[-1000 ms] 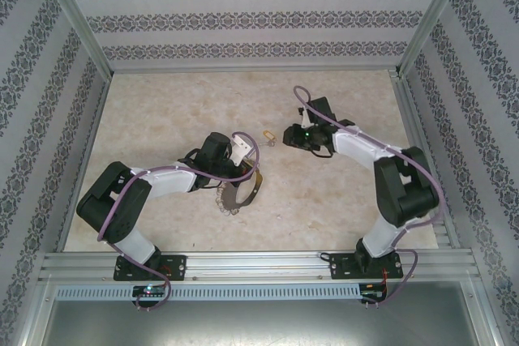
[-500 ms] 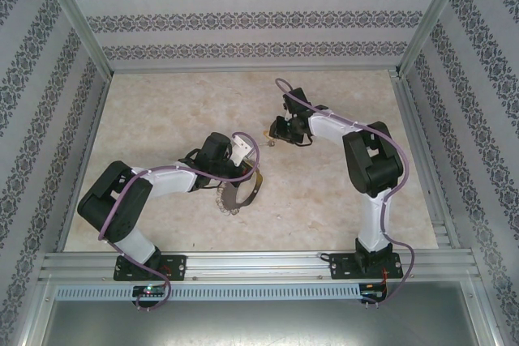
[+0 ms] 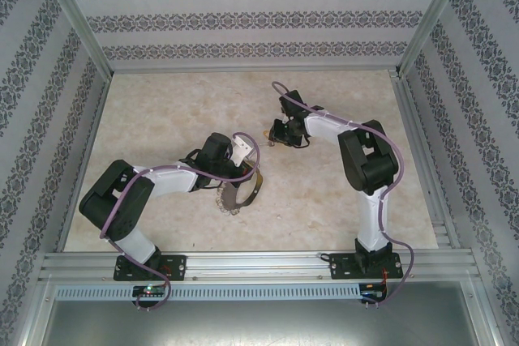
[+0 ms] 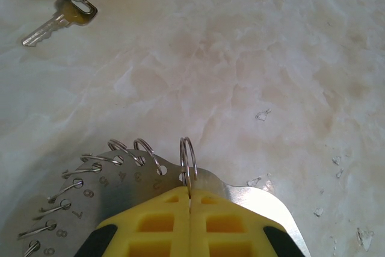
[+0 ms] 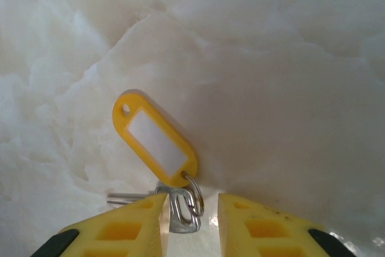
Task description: Put the keys on the keyring
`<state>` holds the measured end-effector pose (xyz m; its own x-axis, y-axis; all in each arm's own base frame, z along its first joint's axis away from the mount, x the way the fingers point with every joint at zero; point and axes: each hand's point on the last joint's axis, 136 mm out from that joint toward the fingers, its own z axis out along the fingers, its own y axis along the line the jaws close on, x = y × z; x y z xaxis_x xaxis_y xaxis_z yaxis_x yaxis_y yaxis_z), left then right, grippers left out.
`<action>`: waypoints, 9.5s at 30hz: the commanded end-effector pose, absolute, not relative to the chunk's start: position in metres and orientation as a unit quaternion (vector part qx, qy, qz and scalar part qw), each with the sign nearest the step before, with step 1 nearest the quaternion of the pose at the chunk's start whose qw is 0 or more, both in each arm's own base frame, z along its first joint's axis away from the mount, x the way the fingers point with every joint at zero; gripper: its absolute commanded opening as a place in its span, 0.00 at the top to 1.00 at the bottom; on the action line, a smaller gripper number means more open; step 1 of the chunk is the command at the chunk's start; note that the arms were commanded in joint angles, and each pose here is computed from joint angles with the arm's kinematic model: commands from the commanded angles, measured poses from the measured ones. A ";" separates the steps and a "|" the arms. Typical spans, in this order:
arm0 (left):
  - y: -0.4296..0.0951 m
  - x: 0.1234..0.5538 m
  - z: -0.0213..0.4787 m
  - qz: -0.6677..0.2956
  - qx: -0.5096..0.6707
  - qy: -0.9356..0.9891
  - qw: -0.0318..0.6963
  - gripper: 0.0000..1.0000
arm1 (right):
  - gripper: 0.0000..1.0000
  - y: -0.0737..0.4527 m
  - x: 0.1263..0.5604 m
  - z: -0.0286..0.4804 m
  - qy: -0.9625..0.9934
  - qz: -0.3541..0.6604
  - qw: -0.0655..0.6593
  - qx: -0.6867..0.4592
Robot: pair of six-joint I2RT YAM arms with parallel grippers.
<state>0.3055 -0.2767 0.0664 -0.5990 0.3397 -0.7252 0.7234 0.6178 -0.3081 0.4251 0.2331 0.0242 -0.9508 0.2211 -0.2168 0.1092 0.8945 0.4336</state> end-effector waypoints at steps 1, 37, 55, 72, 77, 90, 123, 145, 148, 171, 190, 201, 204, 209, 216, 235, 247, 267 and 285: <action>-0.282 0.311 0.073 -0.316 0.319 0.829 0.333 1.00 | 0.73 0.236 0.425 0.019 0.968 0.204 0.125 0.083; -0.287 0.316 0.093 -0.315 0.335 0.821 0.338 1.00 | 1.00 0.196 0.334 0.138 0.874 0.388 0.271 -0.108; -0.300 0.326 0.116 -0.325 0.360 0.801 0.352 1.00 | 1.00 0.212 0.281 0.142 0.844 0.404 0.309 -0.169; -0.316 0.301 0.126 -0.388 0.406 0.778 0.282 1.00 | 1.00 0.228 0.277 0.131 0.839 0.347 0.334 -0.253; -0.318 0.300 0.128 -0.395 0.407 0.777 0.274 1.00 | 1.00 0.233 0.280 0.139 0.826 0.355 0.351 -0.264; -0.319 0.303 0.129 -0.395 0.401 0.778 0.279 1.00 | 1.00 0.246 0.284 0.155 0.806 0.365 0.368 -0.285; -0.316 0.310 0.138 -0.378 0.397 0.778 0.307 1.00 | 1.00 0.256 0.278 0.147 0.816 0.317 0.366 -0.316; -0.317 0.307 0.139 -0.385 0.400 0.775 0.303 1.00 | 1.00 0.268 0.280 0.153 0.806 0.325 0.368 -0.330; -0.317 0.307 0.140 -0.385 0.400 0.775 0.303 1.00 | 1.00 0.269 0.280 0.150 0.807 0.324 0.364 -0.333; -0.318 0.303 0.147 -0.394 0.405 0.767 0.304 1.00 | 1.00 0.240 0.315 0.135 0.834 0.263 0.402 -0.273; -0.312 0.315 0.130 -0.349 0.385 0.794 0.315 0.76 | 1.00 0.167 0.329 0.118 0.886 0.190 0.406 -0.114; -0.312 0.318 0.164 -0.303 0.372 0.788 0.387 0.00 | 1.00 0.118 0.325 0.126 0.895 0.159 0.415 -0.033; -0.301 0.325 0.192 -0.282 0.345 0.786 0.429 0.00 | 1.00 0.114 0.321 0.132 0.893 0.161 0.419 -0.027; -0.303 0.328 0.188 -0.286 0.333 0.802 0.404 0.00 | 1.00 0.110 0.317 0.137 0.891 0.159 0.425 -0.022; -0.334 0.318 0.117 -0.284 0.379 0.847 0.242 0.00 | 1.00 0.104 0.315 0.138 0.892 0.152 0.425 -0.012; -0.340 0.326 0.141 -0.326 0.379 0.802 0.327 0.16 | 1.00 0.083 0.312 0.133 0.892 0.132 0.431 0.023; -0.343 0.279 0.077 -0.368 0.456 0.791 0.177 0.47 | 1.00 0.083 0.313 0.134 0.890 0.139 0.434 0.024; -0.349 0.302 0.058 -0.402 0.431 0.791 0.166 0.56 | 1.00 0.082 0.314 0.129 0.892 0.138 0.430 0.025; -0.346 0.308 0.051 -0.398 0.421 0.798 0.165 0.57 | 1.00 0.083 0.314 0.131 0.891 0.140 0.431 0.024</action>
